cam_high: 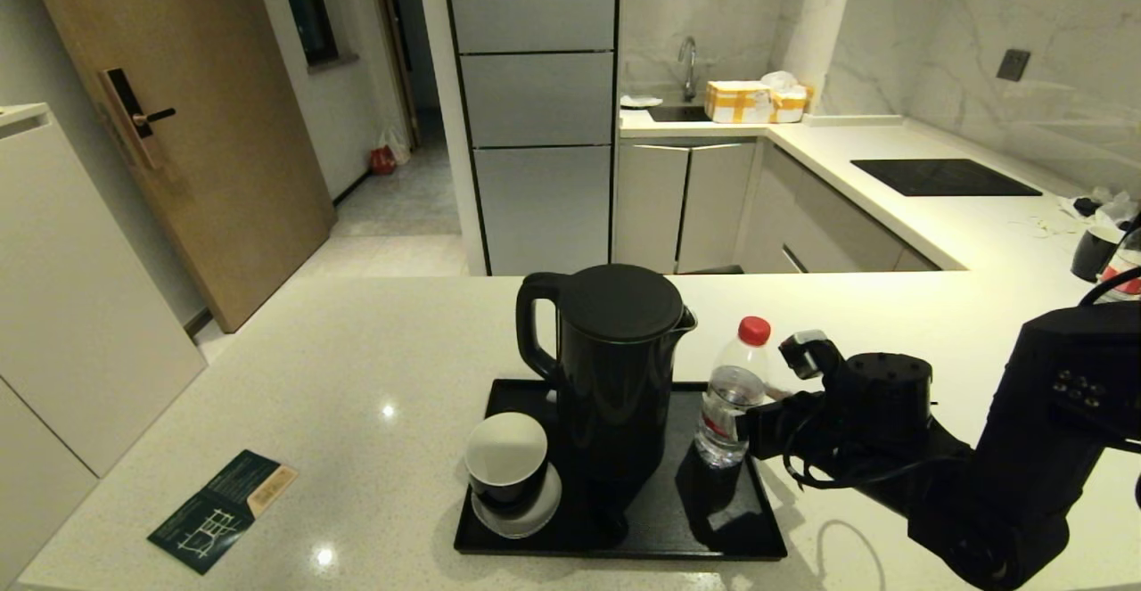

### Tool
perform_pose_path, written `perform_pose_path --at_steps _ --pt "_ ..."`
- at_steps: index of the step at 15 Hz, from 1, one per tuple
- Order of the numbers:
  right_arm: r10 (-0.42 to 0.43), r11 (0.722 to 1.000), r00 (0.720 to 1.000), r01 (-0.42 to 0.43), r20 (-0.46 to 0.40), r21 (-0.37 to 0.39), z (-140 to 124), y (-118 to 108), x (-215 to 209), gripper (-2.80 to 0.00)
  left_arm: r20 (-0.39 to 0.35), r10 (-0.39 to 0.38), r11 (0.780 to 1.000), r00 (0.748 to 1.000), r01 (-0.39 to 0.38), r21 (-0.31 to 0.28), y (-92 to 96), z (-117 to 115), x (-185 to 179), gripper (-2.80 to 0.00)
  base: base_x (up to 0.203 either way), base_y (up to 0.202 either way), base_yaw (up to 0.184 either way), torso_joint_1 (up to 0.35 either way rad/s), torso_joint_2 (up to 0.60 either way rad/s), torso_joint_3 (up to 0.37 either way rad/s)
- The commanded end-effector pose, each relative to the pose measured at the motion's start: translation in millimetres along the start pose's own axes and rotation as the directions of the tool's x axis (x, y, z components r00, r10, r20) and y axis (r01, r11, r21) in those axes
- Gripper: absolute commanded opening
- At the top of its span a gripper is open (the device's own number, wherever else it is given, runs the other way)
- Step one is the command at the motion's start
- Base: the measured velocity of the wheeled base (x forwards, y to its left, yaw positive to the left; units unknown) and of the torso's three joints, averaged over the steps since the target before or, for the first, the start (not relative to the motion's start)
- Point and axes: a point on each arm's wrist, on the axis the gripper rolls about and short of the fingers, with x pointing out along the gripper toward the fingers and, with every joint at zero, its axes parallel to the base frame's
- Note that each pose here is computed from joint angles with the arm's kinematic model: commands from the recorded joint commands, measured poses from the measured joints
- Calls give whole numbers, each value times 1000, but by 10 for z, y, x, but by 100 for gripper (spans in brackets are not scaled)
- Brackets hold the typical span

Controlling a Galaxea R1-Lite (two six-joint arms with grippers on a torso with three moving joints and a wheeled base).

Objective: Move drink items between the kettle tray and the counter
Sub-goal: Pick up the bottled water

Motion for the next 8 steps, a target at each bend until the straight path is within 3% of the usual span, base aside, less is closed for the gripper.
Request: perform_pose_path --at_steps 1,4,5,6,8 --pt "-14 1000 1000 14 8 -1 -37 -12 98 0 0 0 1000 1000 0 0 0 0 0 -280 0 0 0 0 0 0" --pt "-28 1000 999 28 21 -2 -31 -13 114 0 0 0 1000 1000 0 0 0 0 0 -280 0 0 0 0 0 0" --pt "-60 998 997 61 45 -4 -27 -12 147 -92 0 0 1000 1000 0 0 0 0 0 -280 0 0 0 0 0 0" --pt "-60 998 997 60 46 -4 -25 -10 148 -280 0 0 1000 1000 0 0 0 0 0 -280 0 0 0 0 0 0" --pt "-59 998 997 60 52 -6 -17 -4 150 -280 0 0 1000 1000 0 0 0 0 0 -280 0 0 0 0 0 0"
